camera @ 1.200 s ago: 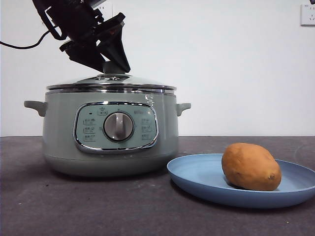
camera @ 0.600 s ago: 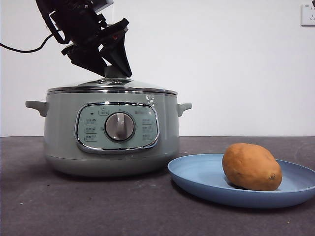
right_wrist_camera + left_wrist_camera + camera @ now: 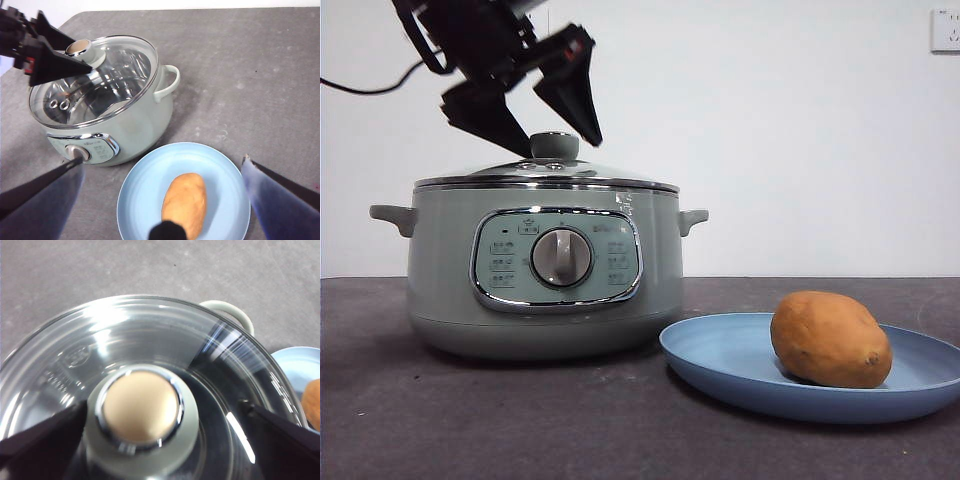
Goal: Take the potato out from the steamer,put the potato on the plate,close the lid
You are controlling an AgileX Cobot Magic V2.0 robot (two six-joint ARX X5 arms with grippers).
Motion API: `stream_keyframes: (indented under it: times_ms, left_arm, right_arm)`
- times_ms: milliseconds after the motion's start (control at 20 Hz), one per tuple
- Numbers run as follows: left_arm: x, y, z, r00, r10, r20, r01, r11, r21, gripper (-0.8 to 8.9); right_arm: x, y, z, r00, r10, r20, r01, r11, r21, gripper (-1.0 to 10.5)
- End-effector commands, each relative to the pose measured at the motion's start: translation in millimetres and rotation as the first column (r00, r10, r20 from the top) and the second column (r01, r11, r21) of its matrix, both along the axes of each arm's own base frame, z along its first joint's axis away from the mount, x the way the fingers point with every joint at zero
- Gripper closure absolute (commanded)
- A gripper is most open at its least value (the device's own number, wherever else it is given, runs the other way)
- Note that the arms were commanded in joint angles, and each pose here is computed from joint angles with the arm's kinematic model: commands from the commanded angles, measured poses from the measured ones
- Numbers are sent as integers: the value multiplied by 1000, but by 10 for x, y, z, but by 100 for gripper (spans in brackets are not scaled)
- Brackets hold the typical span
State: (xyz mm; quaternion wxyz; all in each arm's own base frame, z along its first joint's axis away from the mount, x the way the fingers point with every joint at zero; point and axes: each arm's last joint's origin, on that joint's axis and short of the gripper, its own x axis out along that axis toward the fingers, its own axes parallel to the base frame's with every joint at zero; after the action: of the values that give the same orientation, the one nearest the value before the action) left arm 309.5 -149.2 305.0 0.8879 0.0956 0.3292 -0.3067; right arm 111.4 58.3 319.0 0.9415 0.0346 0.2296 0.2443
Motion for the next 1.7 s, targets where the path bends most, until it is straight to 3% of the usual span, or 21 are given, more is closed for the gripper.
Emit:
stream_keyframes:
  times_ms: [50,350,550,650,750,800,1700]
  left_arm:
    - [-176,80,198,1000,9,30,-8,1000,-25,306]
    - [-959,442,764,998,28,50,-25,997,-68,312]
    - [-1545,713,899,999,39,-26,-41,998,-45,341]
    - [-1757,812,912,997,40,-61,-42,999,-27,543]
    - [-1896,876,926,997,41,-70,-43,999,-23,832]
    - [-1928,891,934,997,42,-67,-44,999,-26,819]
    - [-1934,896,937,997,46,-63,-47,999,-25,817]
  right_arm:
    - [-4,1,-2,1000,5,-1,-5,1000,-4,381]
    - [-43,26,-38,989,129,-68,-127,991,38,383]
    - [-107,51,-84,945,282,-166,-263,956,127,389]
    - [-130,45,-117,933,293,-209,-271,954,127,524]
    - [-149,35,-150,924,289,-249,-267,956,118,859]
    - [-154,32,-155,923,290,-253,-269,956,112,974]
    - [-155,30,-159,924,282,-260,-261,959,111,947]
